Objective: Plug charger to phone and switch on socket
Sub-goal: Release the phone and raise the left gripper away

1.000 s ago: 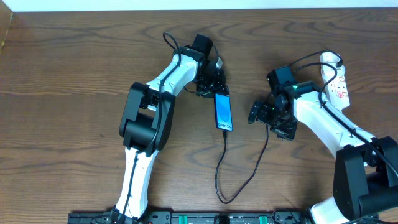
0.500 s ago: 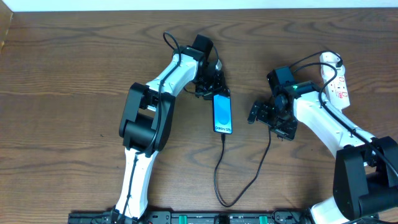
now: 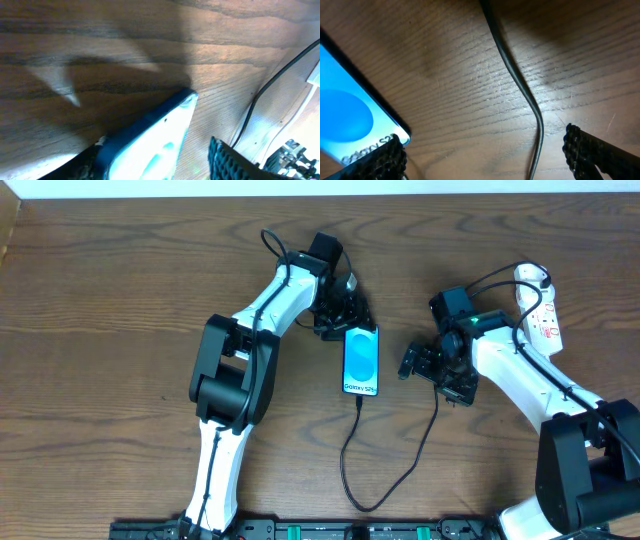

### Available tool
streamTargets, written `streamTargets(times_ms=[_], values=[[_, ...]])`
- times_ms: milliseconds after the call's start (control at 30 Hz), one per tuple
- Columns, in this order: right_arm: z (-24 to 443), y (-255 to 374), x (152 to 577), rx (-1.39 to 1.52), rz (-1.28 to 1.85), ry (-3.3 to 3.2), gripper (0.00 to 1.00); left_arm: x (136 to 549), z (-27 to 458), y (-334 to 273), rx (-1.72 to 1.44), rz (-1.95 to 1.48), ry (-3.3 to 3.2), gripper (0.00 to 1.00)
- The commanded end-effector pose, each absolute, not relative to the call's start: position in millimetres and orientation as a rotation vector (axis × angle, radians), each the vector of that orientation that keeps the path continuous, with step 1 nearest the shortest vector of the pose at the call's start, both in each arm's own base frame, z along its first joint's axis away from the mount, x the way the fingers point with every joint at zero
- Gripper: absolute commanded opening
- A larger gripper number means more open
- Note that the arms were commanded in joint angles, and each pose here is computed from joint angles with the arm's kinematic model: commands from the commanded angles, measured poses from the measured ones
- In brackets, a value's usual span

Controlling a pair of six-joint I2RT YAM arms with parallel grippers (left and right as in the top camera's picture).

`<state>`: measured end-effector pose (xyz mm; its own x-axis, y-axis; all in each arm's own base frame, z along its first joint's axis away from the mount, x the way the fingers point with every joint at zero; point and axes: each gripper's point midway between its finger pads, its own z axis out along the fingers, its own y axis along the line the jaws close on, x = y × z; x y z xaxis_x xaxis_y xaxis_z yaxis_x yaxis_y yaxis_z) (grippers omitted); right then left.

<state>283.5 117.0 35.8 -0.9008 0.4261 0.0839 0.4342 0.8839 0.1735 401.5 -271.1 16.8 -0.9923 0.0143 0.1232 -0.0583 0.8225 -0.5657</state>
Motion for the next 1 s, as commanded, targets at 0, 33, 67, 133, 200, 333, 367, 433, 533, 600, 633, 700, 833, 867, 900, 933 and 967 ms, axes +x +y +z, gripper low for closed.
streamTargets(times_ms=[0,33,67,133,200,333,367,433,533,600,633,700,833,867,900,933,967], values=[[42,119,285,-0.683,-0.3,-3.028,0.99,402,-16,-241,0.081,0.63,-2.963,0.68],[42,119,286,-0.683,-0.3,-3.028,0.99,401,-17,-237,0.085,0.598,-2.972,0.68],[42,119,285,-0.683,-0.3,-3.028,0.99,401,-19,-234,0.089,0.566,-2.98,0.68],[42,119,286,-0.684,-0.301,-3.028,0.99,402,-22,-226,0.094,0.501,-3.0,0.68],[42,119,285,-0.684,-0.3,-3.028,0.99,403,-24,-219,0.098,0.436,-3.023,0.68],[42,119,285,-0.683,-0.297,-3.025,0.99,411,-29,-197,0.108,0.256,-3.094,0.72],[42,118,284,-0.683,-0.295,-3.024,0.99,414,-29,-191,0.113,0.211,-3.112,0.73],[42,118,283,-0.683,-0.291,-3.019,0.99,421,-26,-172,0.125,0.082,-3.159,0.73],[42,118,283,-0.684,-0.291,-3.019,0.99,432,-12,-154,0.096,0.001,-3.211,0.73],[42,119,285,-0.684,-0.3,-3.025,0.99,440,3,-148,0.043,0.015,-3.244,0.74],[43,121,286,-0.682,-0.318,-3.024,0.99,443,12,-145,0.021,0.023,-3.263,0.73],[43,122,288,-0.682,-0.332,-3.029,0.99,451,32,-134,0.02,0.01,-3.311,0.74],[43,122,289,-0.682,-0.333,-3.032,0.99,461,80,-105,0.099,-0.057,-3.413,0.74],[43,122,289,-0.682,-0.333,-3.032,0.99,461,94,-99,0.105,-0.049,-3.436,0.74],[43,122,289,-0.682,-0.333,-3.032,0.99,460,109,-95,0.112,-0.043,-3.46,0.74],[43,122,289,-0.682,-0.333,-3.032,0.99,458,124,-90,0.126,-0.035,-3.482,0.74],[43,122,289,-0.682,-0.333,-3.033,0.99,456,140,-85,0.146,-0.026,-3.507,0.74]])
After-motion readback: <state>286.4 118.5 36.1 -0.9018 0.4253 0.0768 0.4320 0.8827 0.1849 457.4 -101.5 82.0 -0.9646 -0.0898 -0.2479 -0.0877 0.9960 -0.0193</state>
